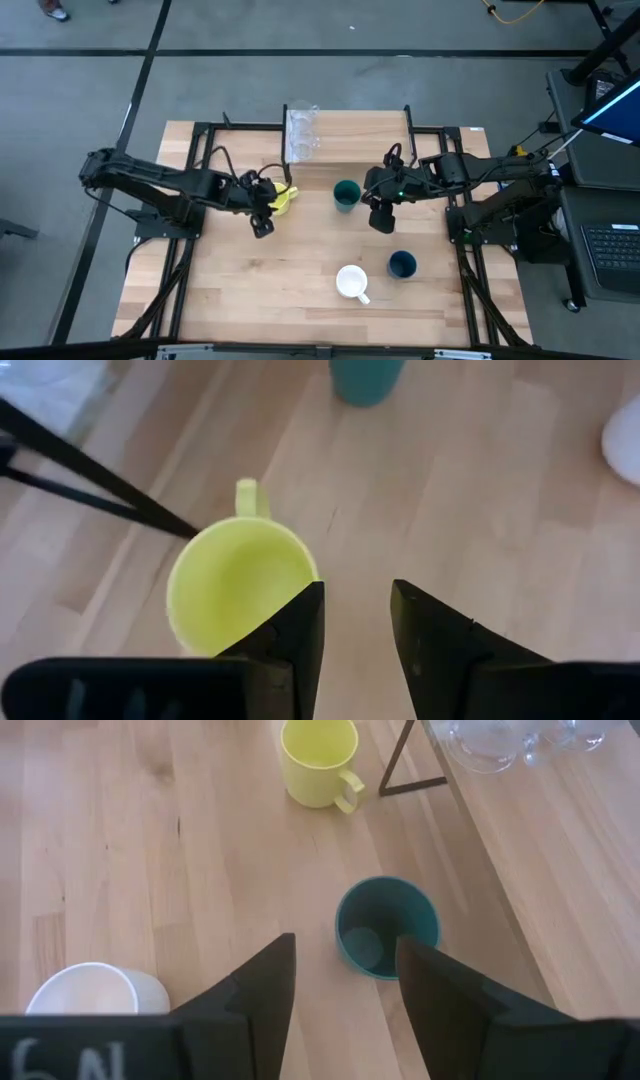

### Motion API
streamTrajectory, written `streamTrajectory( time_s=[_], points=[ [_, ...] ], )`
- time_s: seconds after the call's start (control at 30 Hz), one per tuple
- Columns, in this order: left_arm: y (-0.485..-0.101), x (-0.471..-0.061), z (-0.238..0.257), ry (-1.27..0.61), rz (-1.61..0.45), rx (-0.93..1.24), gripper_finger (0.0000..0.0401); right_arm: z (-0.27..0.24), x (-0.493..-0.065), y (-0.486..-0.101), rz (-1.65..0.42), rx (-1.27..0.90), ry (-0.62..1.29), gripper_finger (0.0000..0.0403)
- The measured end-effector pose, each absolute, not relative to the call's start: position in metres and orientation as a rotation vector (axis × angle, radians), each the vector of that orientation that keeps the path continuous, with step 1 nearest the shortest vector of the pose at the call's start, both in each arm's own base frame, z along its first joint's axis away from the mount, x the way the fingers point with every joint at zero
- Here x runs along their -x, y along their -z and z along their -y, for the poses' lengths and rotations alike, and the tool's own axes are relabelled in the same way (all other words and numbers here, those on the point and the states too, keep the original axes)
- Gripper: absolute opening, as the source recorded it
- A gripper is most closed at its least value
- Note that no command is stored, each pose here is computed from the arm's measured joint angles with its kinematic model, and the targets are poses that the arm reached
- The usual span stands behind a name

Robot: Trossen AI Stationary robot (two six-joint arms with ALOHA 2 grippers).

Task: Stack small to large cups/mugs on shelf
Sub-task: Put the yellow mug on the shelf

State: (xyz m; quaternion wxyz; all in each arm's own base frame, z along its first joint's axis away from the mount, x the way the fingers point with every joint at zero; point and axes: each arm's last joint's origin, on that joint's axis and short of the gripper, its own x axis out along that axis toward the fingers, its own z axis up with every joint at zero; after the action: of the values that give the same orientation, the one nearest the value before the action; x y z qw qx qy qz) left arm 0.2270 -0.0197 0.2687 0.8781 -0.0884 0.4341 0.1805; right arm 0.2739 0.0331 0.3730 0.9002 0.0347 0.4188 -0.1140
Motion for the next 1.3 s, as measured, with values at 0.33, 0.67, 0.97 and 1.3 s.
streamTrajectory(
  time_s=[0.33, 0.67, 0.97, 1.3],
  points=[
    [-0.245, -0.227, 0.007, -0.450, -0.898, 0.231, 0.0112, -0.033, -0.274, -0.373, -0.867, -0.052, 0.227, 0.0177],
    [-0.249, -0.236, 0.004, -0.370, -0.824, 0.377, 0.0112, -0.033, -0.275, -0.374, -0.856, -0.029, 0.214, 0.0177],
    [-0.243, -0.240, 0.000, -0.322, -0.870, 0.421, 0.0112, -0.033, -0.275, -0.374, -0.856, -0.027, 0.213, 0.0177],
    [-0.244, -0.240, -0.002, -0.330, -0.858, 0.329, 0.0112, -0.033, -0.275, -0.374, -0.856, -0.026, 0.212, 0.0177]
  ],
)
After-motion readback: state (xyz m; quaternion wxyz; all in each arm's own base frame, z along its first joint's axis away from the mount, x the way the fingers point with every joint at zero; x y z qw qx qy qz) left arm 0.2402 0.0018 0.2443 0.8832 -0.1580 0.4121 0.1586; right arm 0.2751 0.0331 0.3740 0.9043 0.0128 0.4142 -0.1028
